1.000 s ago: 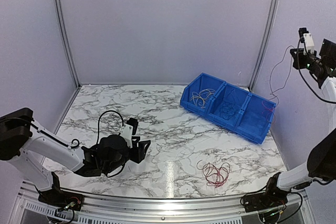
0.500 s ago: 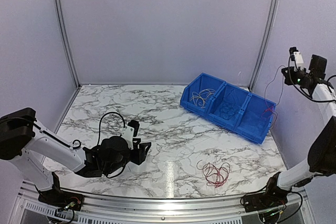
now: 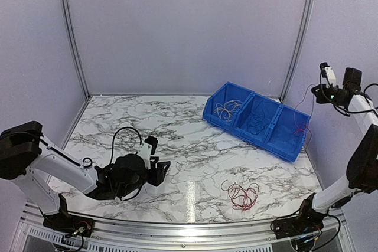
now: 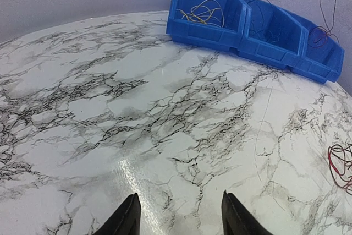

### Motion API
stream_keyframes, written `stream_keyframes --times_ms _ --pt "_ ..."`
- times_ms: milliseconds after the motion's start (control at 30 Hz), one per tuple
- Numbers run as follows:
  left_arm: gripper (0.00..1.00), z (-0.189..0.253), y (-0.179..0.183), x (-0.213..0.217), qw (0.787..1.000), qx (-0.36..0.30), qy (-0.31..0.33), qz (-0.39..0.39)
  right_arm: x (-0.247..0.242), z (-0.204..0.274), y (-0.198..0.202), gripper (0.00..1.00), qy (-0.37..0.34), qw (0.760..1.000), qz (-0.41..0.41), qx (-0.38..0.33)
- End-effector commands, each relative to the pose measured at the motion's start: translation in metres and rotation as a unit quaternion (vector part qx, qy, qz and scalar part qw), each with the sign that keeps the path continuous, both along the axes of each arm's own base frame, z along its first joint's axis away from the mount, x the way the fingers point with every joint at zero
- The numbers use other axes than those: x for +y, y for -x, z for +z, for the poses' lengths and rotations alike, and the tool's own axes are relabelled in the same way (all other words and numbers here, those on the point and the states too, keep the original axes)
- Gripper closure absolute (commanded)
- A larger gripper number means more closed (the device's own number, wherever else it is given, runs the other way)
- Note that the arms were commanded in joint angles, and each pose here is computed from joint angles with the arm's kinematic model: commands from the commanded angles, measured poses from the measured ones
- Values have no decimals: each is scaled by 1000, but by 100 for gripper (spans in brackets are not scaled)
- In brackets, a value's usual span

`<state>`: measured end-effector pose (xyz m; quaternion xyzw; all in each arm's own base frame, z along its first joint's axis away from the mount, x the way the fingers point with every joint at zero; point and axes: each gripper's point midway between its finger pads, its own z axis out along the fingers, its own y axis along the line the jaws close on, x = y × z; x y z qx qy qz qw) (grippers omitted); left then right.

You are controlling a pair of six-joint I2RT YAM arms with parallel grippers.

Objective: Untangle the cables

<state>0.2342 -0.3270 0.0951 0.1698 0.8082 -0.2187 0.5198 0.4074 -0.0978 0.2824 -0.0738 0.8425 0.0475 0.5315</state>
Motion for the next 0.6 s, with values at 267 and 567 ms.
stream_keyframes --times_ms 267,567 --pt "48 0 1 -12 1000 3 1 -9 11 131 4 100 18 993 10 -120" --pt "48 -1 3 -10 1000 5 1 -10 16 132 3 100 0 992 21 -126"
